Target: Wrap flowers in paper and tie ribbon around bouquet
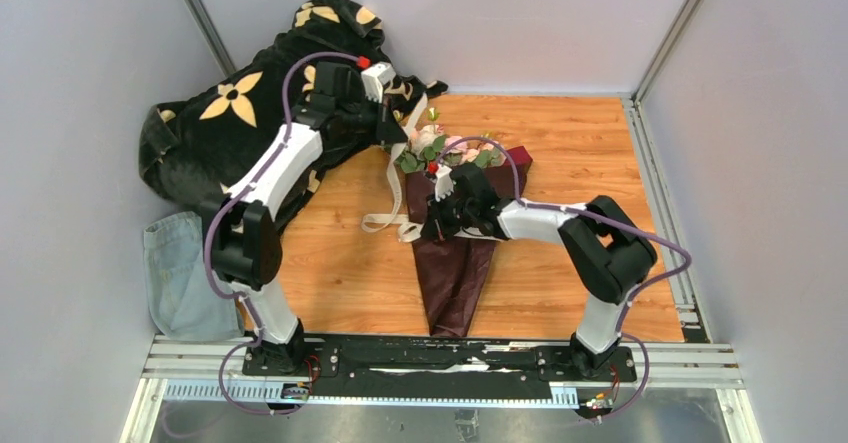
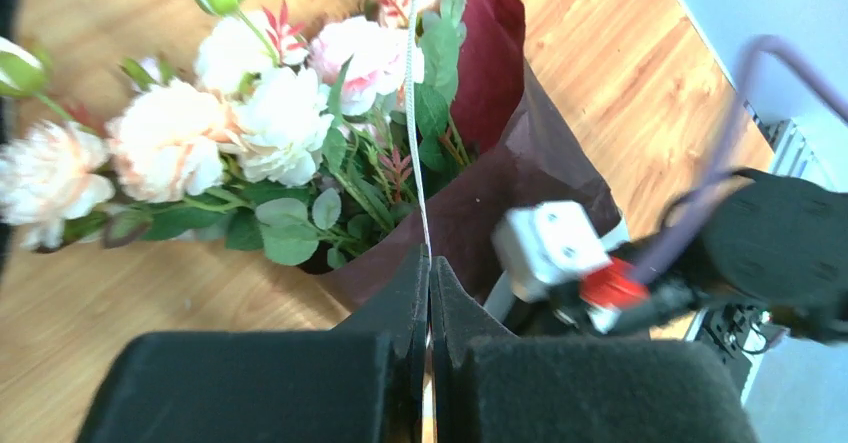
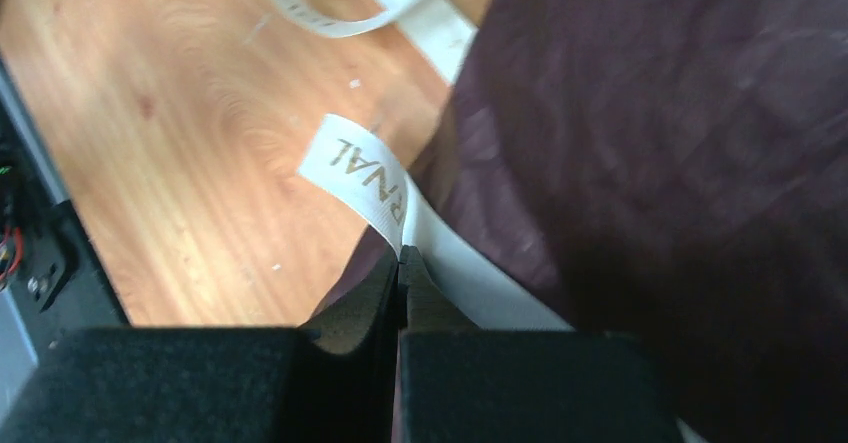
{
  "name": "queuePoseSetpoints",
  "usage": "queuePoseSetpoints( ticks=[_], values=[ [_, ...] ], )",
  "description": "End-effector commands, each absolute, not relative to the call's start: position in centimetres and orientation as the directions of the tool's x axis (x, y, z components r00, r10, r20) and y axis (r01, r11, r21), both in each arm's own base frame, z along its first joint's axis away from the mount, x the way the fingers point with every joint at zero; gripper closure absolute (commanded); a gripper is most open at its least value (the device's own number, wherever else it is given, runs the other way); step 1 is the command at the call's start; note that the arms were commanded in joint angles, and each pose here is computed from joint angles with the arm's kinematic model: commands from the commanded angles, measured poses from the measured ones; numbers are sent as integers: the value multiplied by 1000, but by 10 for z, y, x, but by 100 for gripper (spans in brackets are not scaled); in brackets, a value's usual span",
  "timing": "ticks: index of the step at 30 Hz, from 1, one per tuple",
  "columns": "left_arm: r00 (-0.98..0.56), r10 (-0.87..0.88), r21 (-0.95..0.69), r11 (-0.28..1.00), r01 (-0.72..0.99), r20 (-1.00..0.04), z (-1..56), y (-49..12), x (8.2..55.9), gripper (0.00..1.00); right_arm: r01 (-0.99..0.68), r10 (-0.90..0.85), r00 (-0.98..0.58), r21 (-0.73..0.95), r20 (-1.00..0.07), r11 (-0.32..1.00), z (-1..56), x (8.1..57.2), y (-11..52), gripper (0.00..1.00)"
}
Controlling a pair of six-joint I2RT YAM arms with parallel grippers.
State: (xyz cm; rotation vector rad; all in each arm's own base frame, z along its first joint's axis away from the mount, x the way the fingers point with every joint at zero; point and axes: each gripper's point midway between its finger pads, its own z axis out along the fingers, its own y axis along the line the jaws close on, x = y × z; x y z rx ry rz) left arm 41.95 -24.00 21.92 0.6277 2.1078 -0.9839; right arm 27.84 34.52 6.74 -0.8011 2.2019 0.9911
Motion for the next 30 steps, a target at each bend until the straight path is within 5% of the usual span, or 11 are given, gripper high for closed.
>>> queuePoseSetpoints(
  ticks=[1,7,21,24,30],
  values=[
    [-520,144,-346,596,725,-842,267,-227,401,100,-642,-254,-701,434,-667,632,61,316,338,100],
    [-473,193,-349,454,820,-860,298,-248,346,100,-594,-258,-772,518,-581,615,44,327,342,100],
    [-291,452,-440,-269,857,-843,311,-408,153,100,-512,-154,-845,689,-512,513,54,340,330,92],
    [-205,445,-347,-265,900,-872,303,-434,169,100,-509,-176,-852,699,-494,502,49,338,326,94],
    [-197,407,-197,42,980,-892,286,-456,279,100,-518,-191,-850,716,-491,467,54,329,323,94]
  ],
)
